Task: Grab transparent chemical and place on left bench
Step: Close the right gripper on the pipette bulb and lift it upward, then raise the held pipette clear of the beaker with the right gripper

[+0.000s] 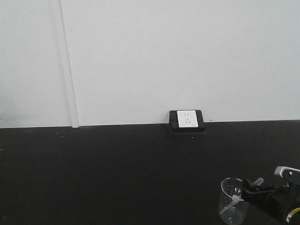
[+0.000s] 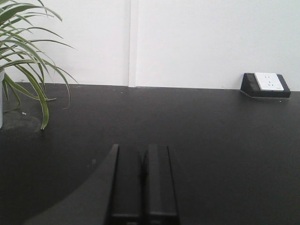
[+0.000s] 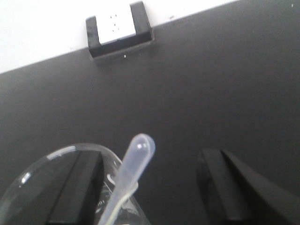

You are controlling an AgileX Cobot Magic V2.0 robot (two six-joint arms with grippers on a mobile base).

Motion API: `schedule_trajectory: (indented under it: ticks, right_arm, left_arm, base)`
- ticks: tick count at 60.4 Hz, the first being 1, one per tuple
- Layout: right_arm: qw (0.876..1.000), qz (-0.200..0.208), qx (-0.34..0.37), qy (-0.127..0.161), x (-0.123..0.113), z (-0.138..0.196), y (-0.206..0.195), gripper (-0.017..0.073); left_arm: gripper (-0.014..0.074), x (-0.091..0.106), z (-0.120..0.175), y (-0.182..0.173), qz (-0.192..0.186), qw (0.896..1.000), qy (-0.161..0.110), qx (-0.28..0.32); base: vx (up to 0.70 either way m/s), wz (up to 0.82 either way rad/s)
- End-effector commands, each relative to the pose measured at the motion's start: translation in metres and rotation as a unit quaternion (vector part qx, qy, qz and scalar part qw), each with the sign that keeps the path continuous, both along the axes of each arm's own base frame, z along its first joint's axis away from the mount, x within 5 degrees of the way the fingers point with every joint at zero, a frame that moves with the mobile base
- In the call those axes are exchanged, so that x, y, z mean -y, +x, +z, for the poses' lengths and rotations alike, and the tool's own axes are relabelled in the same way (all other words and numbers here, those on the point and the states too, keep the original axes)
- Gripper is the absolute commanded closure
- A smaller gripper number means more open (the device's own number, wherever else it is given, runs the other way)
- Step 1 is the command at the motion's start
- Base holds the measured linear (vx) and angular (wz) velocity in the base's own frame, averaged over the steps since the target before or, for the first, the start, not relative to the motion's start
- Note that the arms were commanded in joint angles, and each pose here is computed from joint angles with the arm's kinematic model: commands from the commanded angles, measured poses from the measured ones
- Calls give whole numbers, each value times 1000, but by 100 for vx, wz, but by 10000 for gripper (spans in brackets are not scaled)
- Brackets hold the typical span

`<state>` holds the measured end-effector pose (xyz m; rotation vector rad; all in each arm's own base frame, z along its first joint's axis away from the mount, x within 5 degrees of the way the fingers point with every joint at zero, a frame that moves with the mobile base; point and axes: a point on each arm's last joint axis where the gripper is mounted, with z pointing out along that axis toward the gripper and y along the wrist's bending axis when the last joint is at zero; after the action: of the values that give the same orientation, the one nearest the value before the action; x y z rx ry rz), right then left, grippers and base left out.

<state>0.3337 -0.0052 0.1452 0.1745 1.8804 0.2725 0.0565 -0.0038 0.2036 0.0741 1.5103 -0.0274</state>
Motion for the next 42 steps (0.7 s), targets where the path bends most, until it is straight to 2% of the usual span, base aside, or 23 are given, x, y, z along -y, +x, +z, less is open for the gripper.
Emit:
schedule_trajectory:
  ticks: [1, 15, 24, 29, 35, 42]
  right_arm:
    - [997, 10, 80, 1, -1, 28, 6, 163]
    - [993, 21, 116, -2, -3, 34, 6, 417]
    - [986, 65, 151, -18, -10, 46, 4, 573]
    - [980, 96, 168, -37, -16, 60, -2, 570]
    - [975, 115, 178, -63, -19, 81, -10, 567]
    - [969, 124, 183, -112, -20, 117, -29, 566]
  left_arm:
    - [597, 0, 3, -1, 0, 999, -7, 40]
    - [597, 0, 3, -1, 0, 999, -7, 40]
    - [597, 0, 3, -1, 0, 999, -7, 40]
    - [597, 0, 3, -1, 0, 999, -7, 40]
    - [597, 0, 3, -1, 0, 999, -7, 40]
    - [597, 0, 3, -1, 0, 999, -7, 40]
  base:
    - [0, 0]
    - [0, 0]
    - [0, 0]
    - [0, 0]
    - [0, 0]
    - [0, 0]
